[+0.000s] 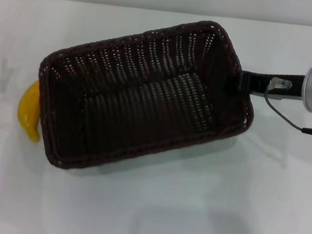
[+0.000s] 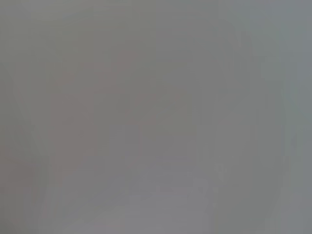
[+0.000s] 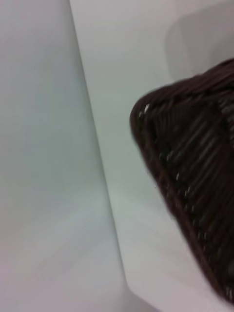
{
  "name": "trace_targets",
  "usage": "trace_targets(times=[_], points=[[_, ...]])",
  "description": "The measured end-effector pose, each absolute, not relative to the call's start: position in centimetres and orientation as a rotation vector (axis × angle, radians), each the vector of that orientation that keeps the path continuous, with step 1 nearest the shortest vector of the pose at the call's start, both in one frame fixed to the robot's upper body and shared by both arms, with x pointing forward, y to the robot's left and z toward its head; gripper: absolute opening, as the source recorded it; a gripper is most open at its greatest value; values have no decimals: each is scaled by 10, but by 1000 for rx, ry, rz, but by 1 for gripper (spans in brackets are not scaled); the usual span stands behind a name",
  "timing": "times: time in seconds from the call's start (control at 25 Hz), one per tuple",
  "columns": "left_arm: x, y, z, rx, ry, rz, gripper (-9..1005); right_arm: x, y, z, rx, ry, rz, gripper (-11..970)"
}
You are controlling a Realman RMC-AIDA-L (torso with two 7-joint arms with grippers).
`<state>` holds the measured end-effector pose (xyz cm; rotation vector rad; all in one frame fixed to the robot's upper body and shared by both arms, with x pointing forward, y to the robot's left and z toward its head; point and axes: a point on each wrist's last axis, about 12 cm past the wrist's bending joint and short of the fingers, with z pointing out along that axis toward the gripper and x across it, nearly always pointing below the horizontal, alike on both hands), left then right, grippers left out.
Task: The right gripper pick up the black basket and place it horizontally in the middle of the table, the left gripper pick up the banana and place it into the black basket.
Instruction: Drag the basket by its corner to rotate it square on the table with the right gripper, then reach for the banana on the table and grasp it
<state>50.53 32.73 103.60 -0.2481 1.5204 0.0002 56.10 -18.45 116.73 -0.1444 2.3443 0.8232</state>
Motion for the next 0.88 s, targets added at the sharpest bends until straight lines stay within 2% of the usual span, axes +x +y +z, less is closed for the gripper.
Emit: trace_targets(times=[0.12, 0.36, 0.6, 0.88], points=[[506, 330, 1037, -254, 1520, 7, 875, 563, -186, 1167, -149, 2332, 852, 206], [506, 331, 1036, -256, 1525, 11, 875, 570, -191, 1171, -170, 2306, 854, 357], [505, 334, 1034, -261, 1529, 20, 875, 577, -212, 1177, -176, 2261, 804, 354], [505, 332, 1033, -255, 1535, 20, 875, 587, -234, 1164, -203, 2231, 756, 357]])
